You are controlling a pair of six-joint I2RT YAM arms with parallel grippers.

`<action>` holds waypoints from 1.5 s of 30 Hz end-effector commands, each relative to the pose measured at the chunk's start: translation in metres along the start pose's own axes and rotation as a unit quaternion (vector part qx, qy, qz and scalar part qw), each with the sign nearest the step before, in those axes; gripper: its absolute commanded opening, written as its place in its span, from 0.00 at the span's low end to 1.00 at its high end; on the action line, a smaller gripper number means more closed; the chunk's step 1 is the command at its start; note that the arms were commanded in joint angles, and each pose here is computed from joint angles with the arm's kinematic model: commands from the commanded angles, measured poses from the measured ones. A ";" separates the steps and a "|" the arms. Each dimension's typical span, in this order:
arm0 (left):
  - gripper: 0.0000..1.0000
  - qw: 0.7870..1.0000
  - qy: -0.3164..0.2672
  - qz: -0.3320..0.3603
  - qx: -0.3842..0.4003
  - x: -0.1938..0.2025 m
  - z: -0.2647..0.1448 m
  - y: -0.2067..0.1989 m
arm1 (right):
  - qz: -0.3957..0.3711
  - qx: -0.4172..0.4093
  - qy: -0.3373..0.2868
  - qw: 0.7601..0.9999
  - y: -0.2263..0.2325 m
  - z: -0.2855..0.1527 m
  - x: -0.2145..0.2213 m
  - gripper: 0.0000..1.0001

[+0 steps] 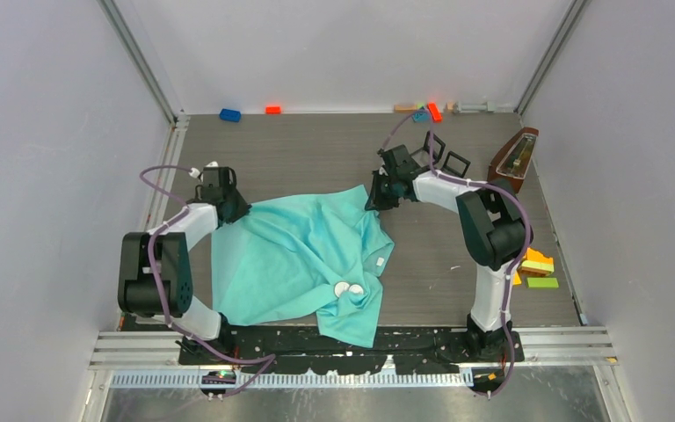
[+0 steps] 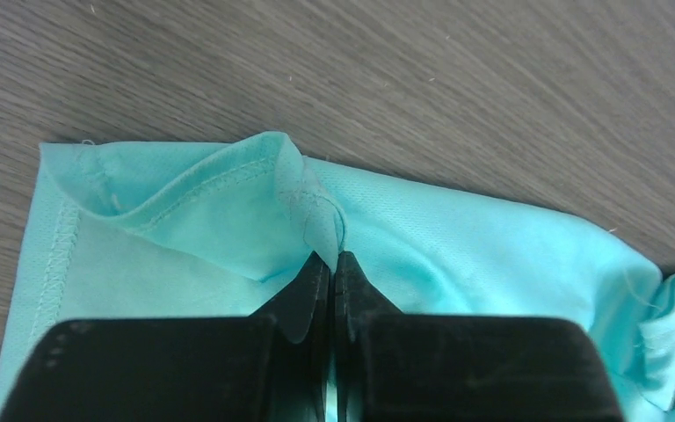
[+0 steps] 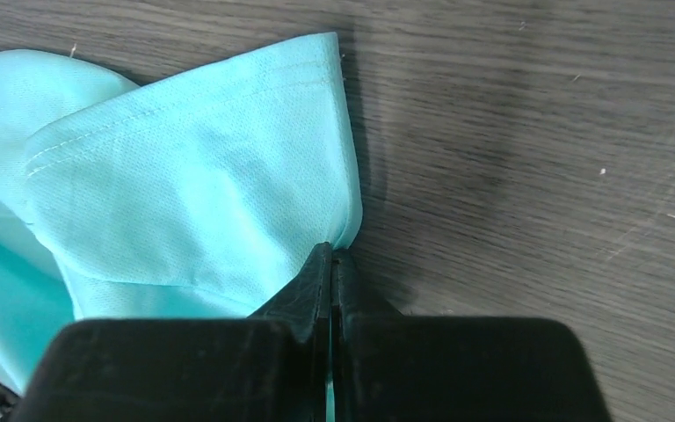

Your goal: Pin the brooch onto the clothing

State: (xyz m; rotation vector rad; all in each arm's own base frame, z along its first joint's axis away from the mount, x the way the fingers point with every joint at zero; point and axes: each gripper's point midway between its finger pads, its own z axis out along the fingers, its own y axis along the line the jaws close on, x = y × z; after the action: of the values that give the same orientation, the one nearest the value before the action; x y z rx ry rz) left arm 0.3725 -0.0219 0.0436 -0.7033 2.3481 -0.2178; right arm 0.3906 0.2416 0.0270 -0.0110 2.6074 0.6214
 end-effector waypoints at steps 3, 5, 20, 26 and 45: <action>0.00 0.992 -0.112 -0.034 0.042 -0.083 -0.058 -0.016 | 0.019 -0.058 -0.079 0.995 0.021 -0.053 -0.052 0.00; 0.00 0.988 -0.141 -0.043 0.052 -0.105 -0.083 -0.015 | 0.021 -0.067 -0.114 0.991 0.023 -0.080 -0.072 0.00; 0.00 0.920 -0.295 0.142 0.215 -0.181 -0.300 -0.081 | -0.085 -0.135 -0.405 0.900 0.097 -0.376 -0.142 0.00; 0.00 0.866 -0.348 0.214 0.288 -0.173 -0.411 -0.113 | -0.158 -0.188 -0.511 0.824 0.139 -0.507 -0.116 0.00; 0.00 0.823 -0.403 0.205 0.345 -0.158 -0.544 -0.133 | -0.212 -0.166 -0.636 0.723 0.149 -0.649 -0.062 0.00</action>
State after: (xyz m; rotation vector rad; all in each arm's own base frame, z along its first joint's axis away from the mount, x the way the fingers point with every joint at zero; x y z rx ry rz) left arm 0.1282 -0.0774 0.6203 0.2006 1.2281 -0.3918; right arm 0.0887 0.0920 0.6557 -0.2727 0.9394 0.6700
